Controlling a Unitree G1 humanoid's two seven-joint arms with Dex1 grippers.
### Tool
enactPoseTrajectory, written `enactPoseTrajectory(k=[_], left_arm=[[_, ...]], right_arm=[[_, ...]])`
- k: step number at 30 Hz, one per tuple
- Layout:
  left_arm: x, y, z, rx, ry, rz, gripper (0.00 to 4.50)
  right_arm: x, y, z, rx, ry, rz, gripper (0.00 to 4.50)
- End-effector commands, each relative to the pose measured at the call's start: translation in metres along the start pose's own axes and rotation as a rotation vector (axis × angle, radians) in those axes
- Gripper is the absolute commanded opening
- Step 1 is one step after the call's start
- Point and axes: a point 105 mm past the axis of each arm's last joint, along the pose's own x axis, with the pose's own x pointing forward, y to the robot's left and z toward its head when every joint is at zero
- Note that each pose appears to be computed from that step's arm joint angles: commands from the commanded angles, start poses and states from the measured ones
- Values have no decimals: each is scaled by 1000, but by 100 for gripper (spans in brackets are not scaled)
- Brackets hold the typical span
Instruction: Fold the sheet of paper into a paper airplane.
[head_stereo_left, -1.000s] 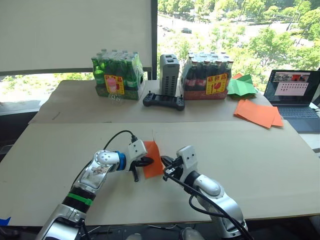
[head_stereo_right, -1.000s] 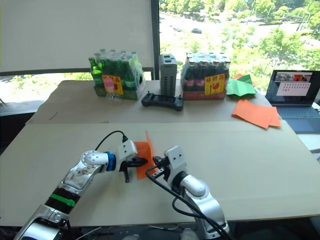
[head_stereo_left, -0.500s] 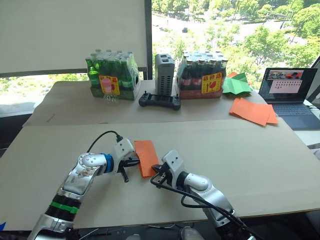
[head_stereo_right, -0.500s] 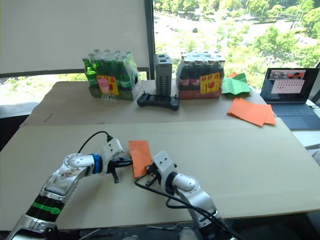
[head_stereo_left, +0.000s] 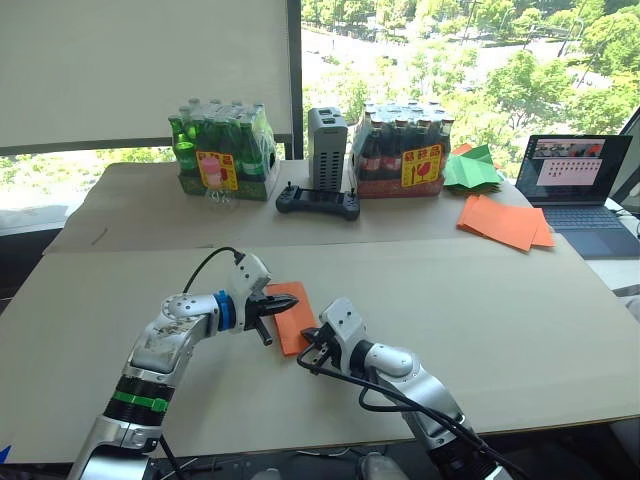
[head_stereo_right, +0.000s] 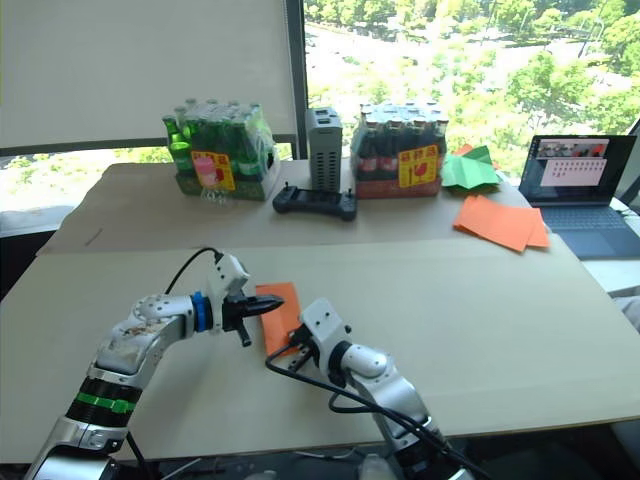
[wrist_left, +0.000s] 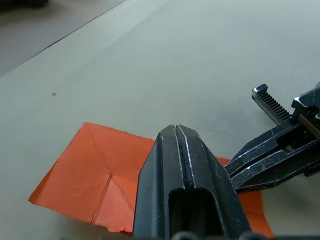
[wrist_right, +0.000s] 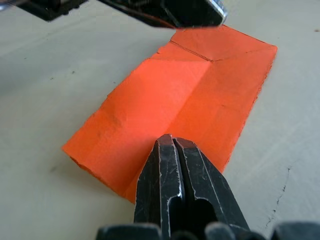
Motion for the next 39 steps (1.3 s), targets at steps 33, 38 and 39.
enactPoseTrajectory(k=[33,38,39], left_arm=[[2,-9,-49,93,154,7,0],[1,-9,-49,94,156,14,0],[1,-8,-49,95,156,15,0]], right_arm=[[30,-44,35,-270,58,36,3],[36,-42,40,-277,48,56,3],[37,-43,40,-279,52,52,3]])
